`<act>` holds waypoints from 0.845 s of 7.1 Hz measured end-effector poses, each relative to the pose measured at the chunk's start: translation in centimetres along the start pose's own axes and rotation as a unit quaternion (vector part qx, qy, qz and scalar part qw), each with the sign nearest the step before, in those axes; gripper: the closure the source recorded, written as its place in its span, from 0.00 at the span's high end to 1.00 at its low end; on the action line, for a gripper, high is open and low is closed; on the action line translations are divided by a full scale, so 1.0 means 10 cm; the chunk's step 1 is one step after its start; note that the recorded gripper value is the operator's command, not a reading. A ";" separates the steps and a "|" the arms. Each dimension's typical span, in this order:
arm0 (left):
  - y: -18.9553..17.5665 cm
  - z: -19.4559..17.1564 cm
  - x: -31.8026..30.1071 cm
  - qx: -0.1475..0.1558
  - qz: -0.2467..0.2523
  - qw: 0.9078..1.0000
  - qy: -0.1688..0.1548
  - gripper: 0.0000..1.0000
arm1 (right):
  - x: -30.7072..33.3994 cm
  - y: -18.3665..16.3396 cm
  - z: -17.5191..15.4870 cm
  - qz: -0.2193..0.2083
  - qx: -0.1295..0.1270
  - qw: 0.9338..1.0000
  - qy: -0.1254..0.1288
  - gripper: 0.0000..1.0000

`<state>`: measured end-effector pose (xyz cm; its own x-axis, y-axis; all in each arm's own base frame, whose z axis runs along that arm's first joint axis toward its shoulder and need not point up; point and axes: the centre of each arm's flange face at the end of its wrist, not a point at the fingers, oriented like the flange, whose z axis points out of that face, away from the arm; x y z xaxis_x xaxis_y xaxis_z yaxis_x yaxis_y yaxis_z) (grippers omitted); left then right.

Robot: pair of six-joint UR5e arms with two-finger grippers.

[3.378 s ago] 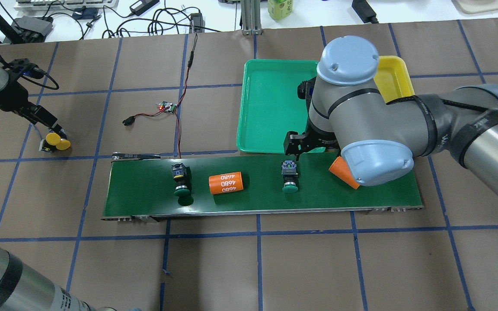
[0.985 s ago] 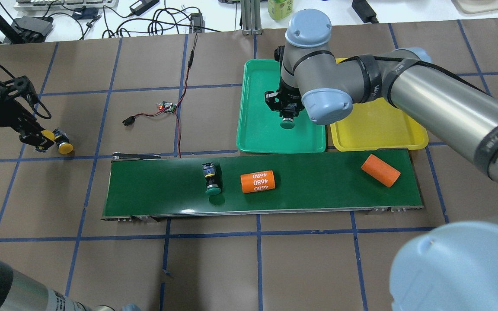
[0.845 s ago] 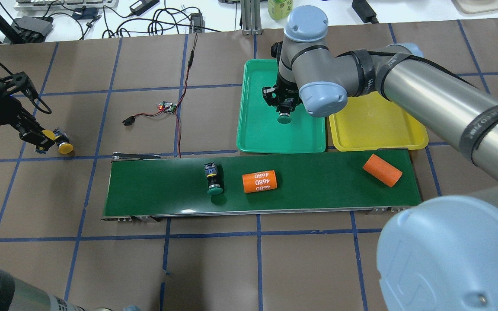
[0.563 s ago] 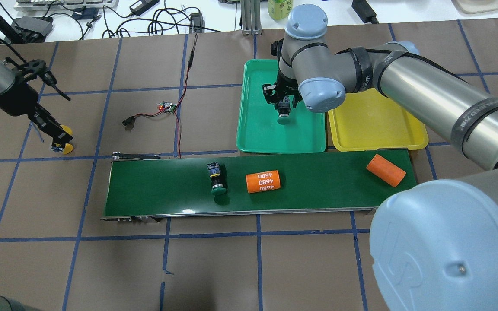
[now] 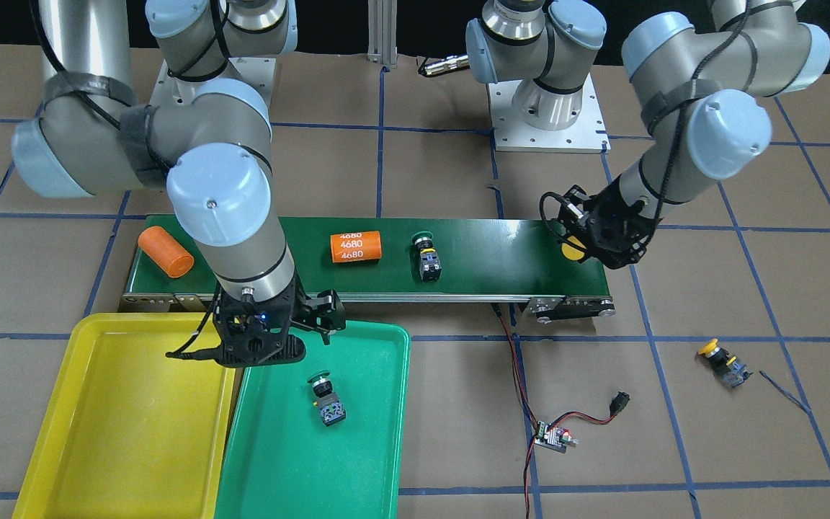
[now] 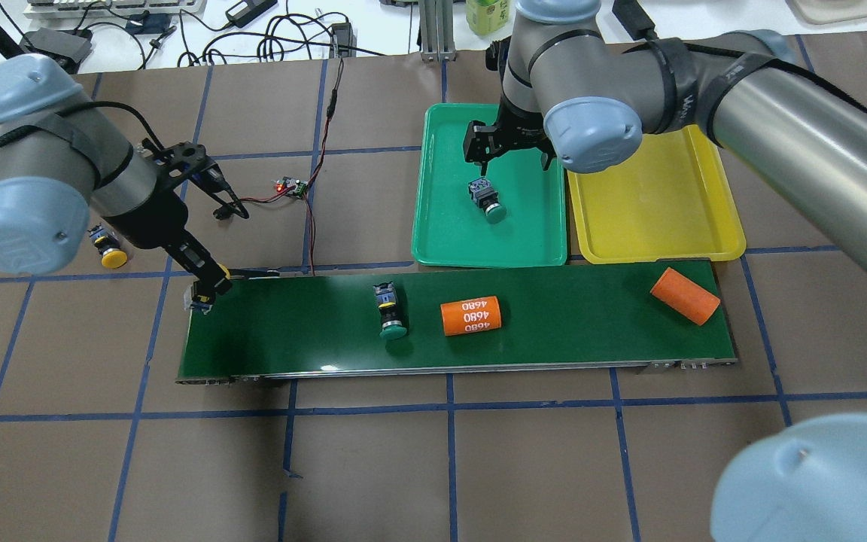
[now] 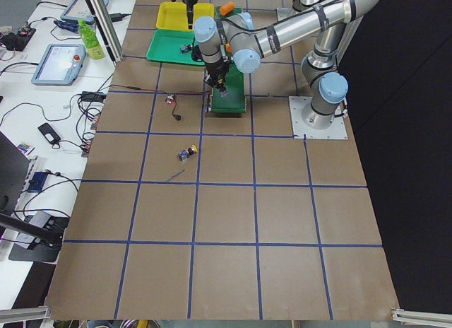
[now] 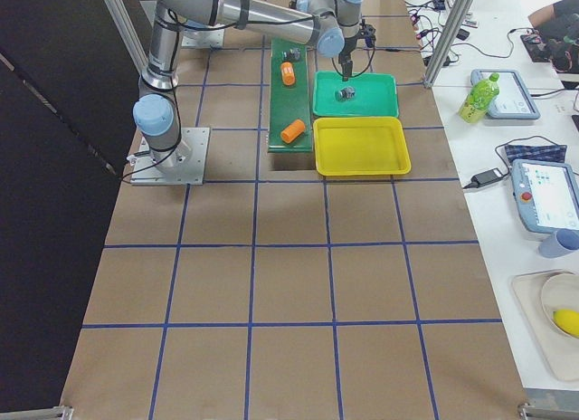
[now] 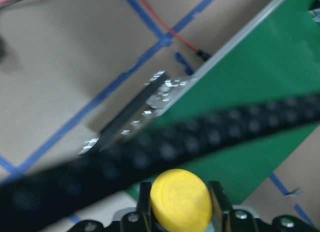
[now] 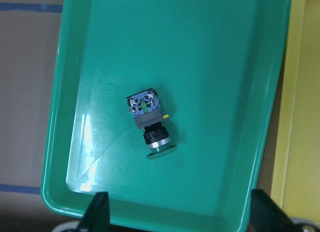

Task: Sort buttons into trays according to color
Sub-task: 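Place yellow-capped button on belt with left gripper while right gripper returns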

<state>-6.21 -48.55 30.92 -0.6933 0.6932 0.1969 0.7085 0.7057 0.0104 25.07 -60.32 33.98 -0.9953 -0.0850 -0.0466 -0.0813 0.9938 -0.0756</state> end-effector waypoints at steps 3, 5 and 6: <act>-0.29 0.40 0.48 0.004 0.063 0.998 -0.028 1.00 | 0.42 0.50 -0.68 -0.001 -0.014 1.000 0.003 1.00; -0.28 0.48 0.57 -0.001 0.054 0.998 -0.034 1.00 | 0.56 1.18 -0.66 -0.002 -0.027 1.000 0.004 1.00; -0.27 0.37 0.58 0.002 0.041 0.998 -0.049 1.00 | 0.59 1.45 -0.52 -0.011 -0.014 1.000 0.004 1.00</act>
<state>-12.63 -45.88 28.38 -0.6421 0.7600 0.1003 0.7636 0.6457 -0.0051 17.77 -46.07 37.75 -0.9936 -0.1069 -0.0373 -0.1051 0.9933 -0.0490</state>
